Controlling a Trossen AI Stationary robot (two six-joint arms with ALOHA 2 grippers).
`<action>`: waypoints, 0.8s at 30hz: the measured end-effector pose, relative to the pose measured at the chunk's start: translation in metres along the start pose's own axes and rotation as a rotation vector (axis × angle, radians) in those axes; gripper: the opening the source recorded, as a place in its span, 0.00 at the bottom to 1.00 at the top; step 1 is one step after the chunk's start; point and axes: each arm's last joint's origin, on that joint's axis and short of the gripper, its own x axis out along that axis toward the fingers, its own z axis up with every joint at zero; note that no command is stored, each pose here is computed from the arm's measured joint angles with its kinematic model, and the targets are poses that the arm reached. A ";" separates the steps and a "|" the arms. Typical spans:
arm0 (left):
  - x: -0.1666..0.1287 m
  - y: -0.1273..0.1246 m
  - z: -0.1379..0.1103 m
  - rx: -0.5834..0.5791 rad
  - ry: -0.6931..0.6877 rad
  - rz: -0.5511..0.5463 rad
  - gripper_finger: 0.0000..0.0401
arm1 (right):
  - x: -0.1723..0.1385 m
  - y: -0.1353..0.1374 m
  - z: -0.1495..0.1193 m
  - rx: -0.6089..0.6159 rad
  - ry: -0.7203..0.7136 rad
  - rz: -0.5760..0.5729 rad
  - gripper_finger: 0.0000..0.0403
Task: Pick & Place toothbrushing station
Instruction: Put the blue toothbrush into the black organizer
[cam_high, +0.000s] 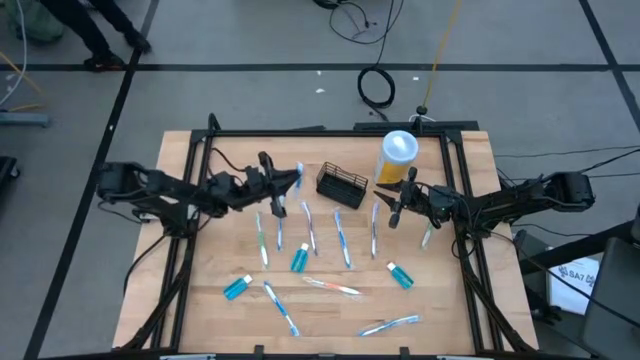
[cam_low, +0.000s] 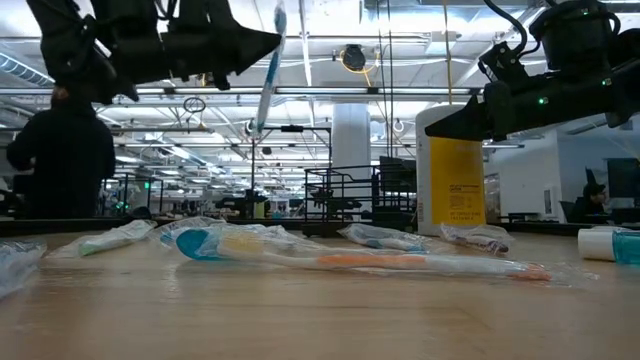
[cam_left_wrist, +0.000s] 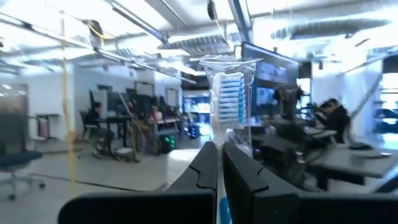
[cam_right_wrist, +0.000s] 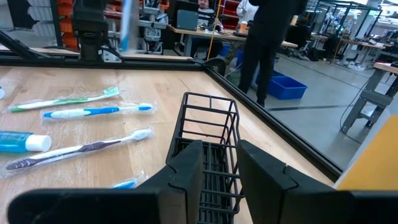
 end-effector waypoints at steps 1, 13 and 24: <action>0.002 0.001 -0.003 0.016 0.001 0.007 0.02 | 0.000 0.000 0.000 0.000 0.000 0.000 0.23; 0.060 0.010 -0.016 0.083 -0.030 -0.030 0.01 | 0.000 0.000 0.000 0.000 0.000 0.000 0.23; 0.094 0.032 -0.040 0.136 -0.008 0.035 0.01 | 0.000 0.000 0.000 -0.006 -0.001 0.000 0.23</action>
